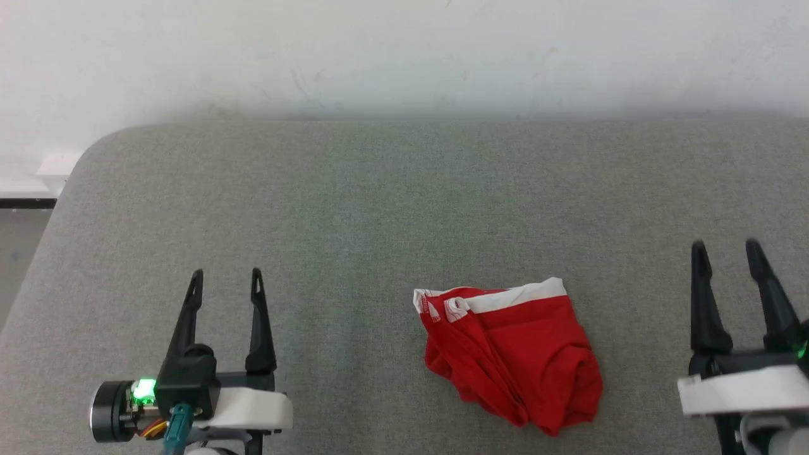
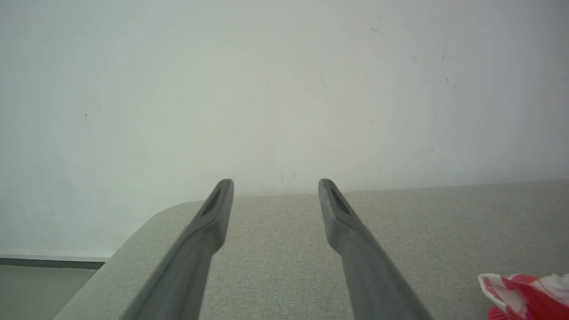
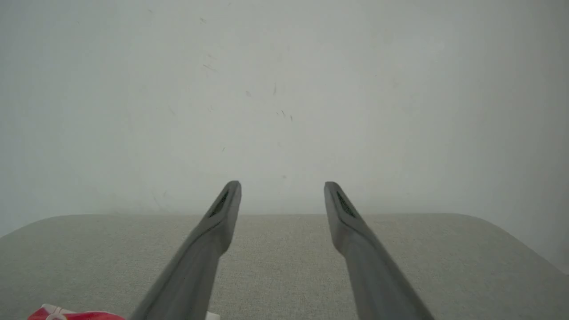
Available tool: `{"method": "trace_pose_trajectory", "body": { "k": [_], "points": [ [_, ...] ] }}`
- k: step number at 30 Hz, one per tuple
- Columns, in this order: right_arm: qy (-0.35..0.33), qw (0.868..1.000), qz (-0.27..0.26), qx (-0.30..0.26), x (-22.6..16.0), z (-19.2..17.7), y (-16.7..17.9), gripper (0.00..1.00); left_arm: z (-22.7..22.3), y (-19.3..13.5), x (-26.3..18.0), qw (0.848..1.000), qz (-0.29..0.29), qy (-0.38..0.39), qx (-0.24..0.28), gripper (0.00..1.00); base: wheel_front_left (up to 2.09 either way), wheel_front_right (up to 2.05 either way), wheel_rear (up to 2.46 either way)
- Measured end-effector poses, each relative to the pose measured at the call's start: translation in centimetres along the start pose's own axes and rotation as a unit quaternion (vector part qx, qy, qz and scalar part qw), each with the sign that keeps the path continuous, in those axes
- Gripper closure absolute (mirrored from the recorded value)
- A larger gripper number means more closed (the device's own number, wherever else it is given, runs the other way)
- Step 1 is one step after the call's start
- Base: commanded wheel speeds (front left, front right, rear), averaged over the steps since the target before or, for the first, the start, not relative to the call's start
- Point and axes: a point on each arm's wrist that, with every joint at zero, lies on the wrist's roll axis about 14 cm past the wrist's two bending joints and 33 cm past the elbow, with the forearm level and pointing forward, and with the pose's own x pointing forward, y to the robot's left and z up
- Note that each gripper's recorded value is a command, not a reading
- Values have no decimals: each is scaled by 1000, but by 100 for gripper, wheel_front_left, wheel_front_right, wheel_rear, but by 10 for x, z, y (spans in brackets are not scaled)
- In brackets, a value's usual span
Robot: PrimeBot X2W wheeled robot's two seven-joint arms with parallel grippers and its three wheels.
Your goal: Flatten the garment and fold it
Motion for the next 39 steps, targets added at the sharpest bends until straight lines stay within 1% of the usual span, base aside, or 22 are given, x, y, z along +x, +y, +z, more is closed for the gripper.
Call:
{"method": "trace_pose_trajectory", "body": {
  "k": [2, 4, 7, 8, 10, 12, 14, 15, 17, 19, 20, 21, 23, 25, 28, 29, 31, 32, 33, 34, 35, 39],
  "points": [
    [13, 1000, -10, 7, -11, -7, -1, 0, -2, 1, -2, 1000, 0, 4, -1, 0, 0, 0, 0],
    [7, 1000, -7, 11, -12, -3, 1, 0, -3, 3, -2, 1000, 2, 6, -1, 0, 0, 0, 0],
    [13, 999, 42, -7, -2, -5, 17, 0, -5, 4, -2, 1000, -1, 8, -2, 0, 0, 0, 0],
    [32, 998, 60, -13, 3, -12, 22, 0, -6, 4, -3, 1000, 0, 10, -2, 0, 0, 0, 0],
    [93, 991, 93, -30, 14, -30, 28, 0, -7, 5, -4, 1000, 3, 12, -3, 0, 0, 0, 0],
    [163, 978, 121, -41, 24, -48, 34, 0, -7, 6, -5, 1000, 3, 13, -4, 0, 0, 0, 0],
    [247, 956, 153, -46, 25, -69, 43, 0, -7, 8, -7, 1000, 8, 14, -6, 0, 0, 0, 0],
    [287, 942, 168, -43, 22, -80, 48, 0, -8, 9, -8, 1000, 11, 16, -6, 0, 0, 0, 0],
    [369, 908, 197, -40, 12, -99, 56, 0, -10, 11, -10, 1000, 16, 20, -8, 0, 0, 0, 0],
    [454, 860, 228, -51, -7, -119, 62, 0, -12, 14, -11, 999, 21, 23, -7, 0, 0, 0, 0],
    [484, 840, 239, -52, -15, -126, 64, 0, -13, 15, -12, 999, 23, 26, -7, 0, 0, 0, 0],
    [502, 827, 246, -51, -19, -130, 65, 0, -14, 16, -12, 999, 25, 28, -7, 0, 0, 0, 0],
    [529, 807, 255, -65, -21, -140, 64, 0, -16, 17, -12, 999, 28, 32, -8, 0, 0, 0, 0],
    [549, 791, 260, -69, -24, -151, 66, 0, -18, 18, -11, 999, 31, 34, -7, 0, 0, 0, 0],
    [591, 760, 263, -63, -43, -176, 69, 0, -21, 20, -9, 999, 36, 38, -7, 0, 0, 0, 0],
    [599, 752, 268, -65, -49, -182, 72, 0, -22, 21, -9, 998, 38, 40, -6, 0, 0, 0, 0],
    [606, 743, 277, -68, -51, -187, 77, 0, -25, 22, -10, 998, 40, 44, -5, 0, 0, 0, 0],
    [606, 740, 282, -73, -51, -188, 78, 0, -26, 23, -10, 998, 42, 46, -5, 0, 0, 0, 0],
    [604, 741, 285, -75, -51, -189, 80, 0, -27, 23, -10, 998, 43, 47, -5, 0, 0, 0, 0],
    [600, 742, 288, -77, -51, -190, 81, 58, -27, 24, -10, 998, 44, 48, -5, 0, 0, 0, 0],
    [592, 748, 290, -78, -48, -189, 81, 100, -28, 23, -9, 998, 44, 48, -6, 0, 0, 0, 0],
    [554, 777, 292, -60, -41, -181, 86, 100, -28, 19, -6, 998, 37, 46, -6, 0, 0, 0, 0]
  ]
}}
